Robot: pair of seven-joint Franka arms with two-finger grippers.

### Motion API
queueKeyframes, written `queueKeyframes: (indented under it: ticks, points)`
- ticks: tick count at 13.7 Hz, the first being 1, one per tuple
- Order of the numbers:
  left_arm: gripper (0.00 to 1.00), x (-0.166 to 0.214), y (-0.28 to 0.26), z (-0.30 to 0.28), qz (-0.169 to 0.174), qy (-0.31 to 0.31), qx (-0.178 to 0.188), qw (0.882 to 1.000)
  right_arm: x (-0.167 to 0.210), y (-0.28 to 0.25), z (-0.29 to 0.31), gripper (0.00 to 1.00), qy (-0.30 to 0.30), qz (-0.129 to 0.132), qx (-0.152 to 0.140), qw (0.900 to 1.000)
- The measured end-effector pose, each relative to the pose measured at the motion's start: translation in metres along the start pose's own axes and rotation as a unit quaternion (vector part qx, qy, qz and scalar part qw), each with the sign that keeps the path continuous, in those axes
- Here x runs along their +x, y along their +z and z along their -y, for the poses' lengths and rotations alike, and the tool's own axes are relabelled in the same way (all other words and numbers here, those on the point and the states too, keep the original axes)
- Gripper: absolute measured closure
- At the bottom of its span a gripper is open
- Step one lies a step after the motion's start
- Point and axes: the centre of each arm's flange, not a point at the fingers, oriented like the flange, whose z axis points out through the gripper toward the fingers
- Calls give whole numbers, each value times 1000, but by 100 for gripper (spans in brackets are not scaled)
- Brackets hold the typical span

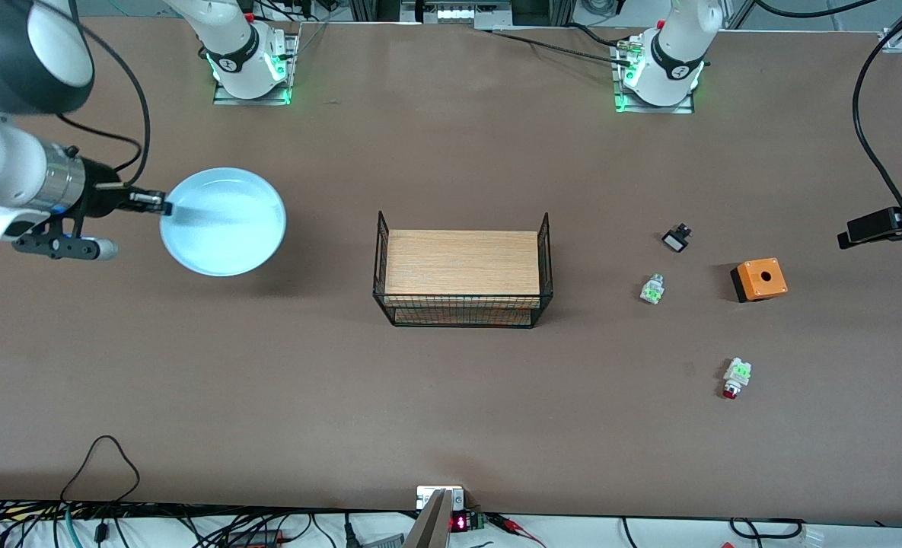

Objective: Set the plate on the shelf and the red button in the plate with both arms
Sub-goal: 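Lift the plate with the right gripper and carry it over the basket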

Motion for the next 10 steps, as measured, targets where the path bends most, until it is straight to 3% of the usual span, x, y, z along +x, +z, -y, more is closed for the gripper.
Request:
queueKeyframes:
  ticks: [2,6,10]
  points:
    - [0,0,0,0,-1,0,0,1000,-11,-7,29,97,23,0,11,1000]
    - [0,2,-1,0,-8,0,1,1000,-43,8,102,97,74,6,-3,997]
    - [0,3,1,1,-6,-1,0,1000,-84,26,187,97,123,-18,8,992]
